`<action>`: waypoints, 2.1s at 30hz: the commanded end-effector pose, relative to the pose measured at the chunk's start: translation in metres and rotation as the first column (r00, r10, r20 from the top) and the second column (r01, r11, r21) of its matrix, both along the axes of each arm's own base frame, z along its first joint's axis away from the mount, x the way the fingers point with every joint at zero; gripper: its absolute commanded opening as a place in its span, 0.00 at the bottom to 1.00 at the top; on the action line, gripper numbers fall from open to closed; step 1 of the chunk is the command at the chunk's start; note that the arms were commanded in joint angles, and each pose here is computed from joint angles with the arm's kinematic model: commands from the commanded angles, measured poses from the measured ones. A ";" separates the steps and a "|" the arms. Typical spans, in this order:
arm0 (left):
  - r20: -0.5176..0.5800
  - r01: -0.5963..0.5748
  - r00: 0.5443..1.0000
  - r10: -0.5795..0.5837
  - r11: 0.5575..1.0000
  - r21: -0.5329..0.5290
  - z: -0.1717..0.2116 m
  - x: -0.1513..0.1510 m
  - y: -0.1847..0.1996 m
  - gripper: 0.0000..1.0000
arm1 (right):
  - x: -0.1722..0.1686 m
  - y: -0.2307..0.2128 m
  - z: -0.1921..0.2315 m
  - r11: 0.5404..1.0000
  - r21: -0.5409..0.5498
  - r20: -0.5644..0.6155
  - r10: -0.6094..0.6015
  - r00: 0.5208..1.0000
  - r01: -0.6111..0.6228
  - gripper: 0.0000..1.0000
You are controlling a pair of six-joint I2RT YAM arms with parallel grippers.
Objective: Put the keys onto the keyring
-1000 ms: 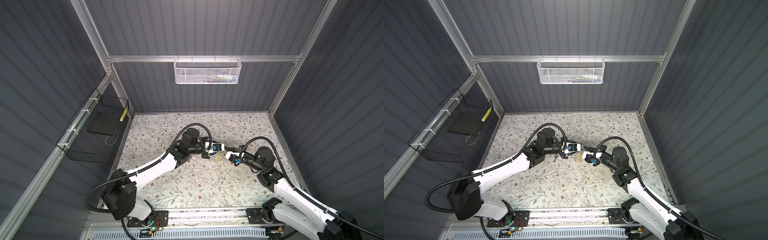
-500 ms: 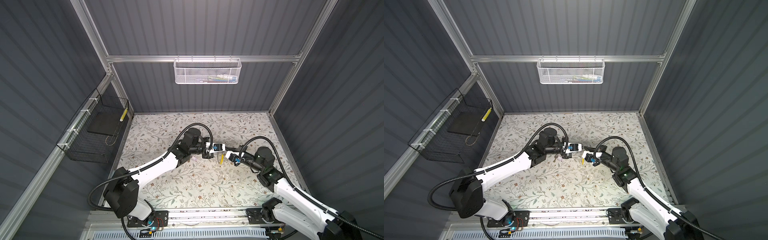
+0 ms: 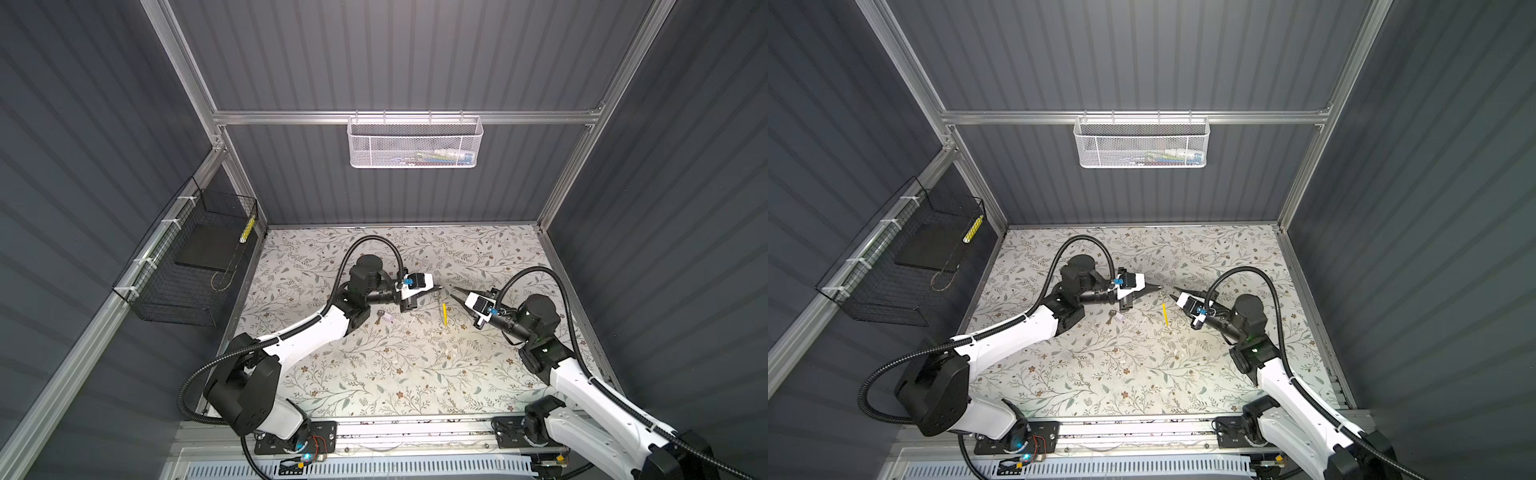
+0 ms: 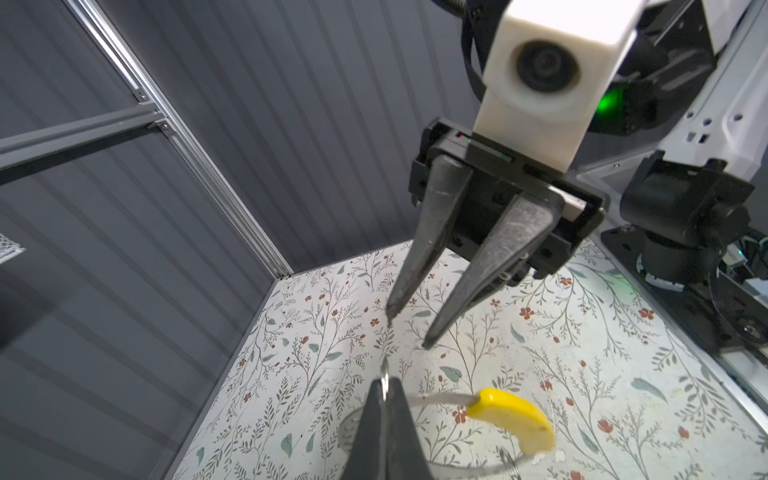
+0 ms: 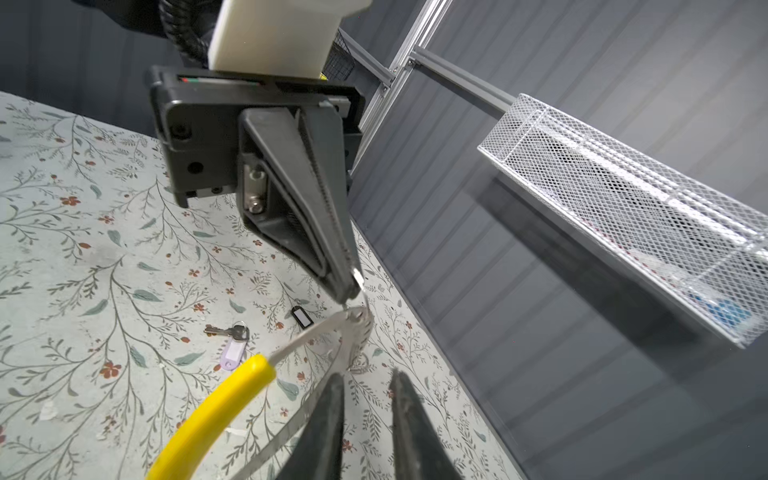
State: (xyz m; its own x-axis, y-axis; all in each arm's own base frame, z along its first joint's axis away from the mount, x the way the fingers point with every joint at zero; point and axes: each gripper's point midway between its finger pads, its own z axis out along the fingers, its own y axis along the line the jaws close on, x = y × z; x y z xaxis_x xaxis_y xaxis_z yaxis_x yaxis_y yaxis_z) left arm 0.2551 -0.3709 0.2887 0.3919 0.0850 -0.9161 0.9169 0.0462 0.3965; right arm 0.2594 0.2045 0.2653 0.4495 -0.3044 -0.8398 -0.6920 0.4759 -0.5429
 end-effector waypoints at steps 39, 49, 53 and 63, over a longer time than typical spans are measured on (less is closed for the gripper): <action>-0.033 0.172 0.984 -0.176 0.980 -0.097 0.023 -0.031 -0.001 0.00 | -0.019 0.028 0.043 0.970 0.122 -0.028 0.217 0.976 -0.213 0.15; 0.005 0.134 0.991 -0.134 0.988 -0.075 0.022 -0.027 0.000 0.21 | -0.017 0.028 0.033 0.976 0.088 -0.025 0.200 0.980 -0.197 0.00; 0.092 0.032 0.995 -0.032 0.999 0.001 0.017 -0.017 0.007 0.35 | -0.013 0.022 0.024 0.993 0.008 0.042 0.114 0.993 -0.114 0.00; 0.249 -0.074 0.968 0.032 0.985 0.158 0.006 -0.015 0.008 0.34 | -0.005 0.017 0.008 0.989 -0.146 0.187 0.000 0.982 0.028 0.00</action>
State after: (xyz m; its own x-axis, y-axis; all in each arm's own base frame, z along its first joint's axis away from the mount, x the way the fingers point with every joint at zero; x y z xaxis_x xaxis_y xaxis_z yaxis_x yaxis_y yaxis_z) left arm 0.2386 -0.3629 0.2964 0.5371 0.1829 -0.8234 0.8354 0.0194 0.5492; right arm 0.2490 0.2257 0.2791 0.5679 -0.3533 -0.7434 -0.6283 0.3974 -0.6688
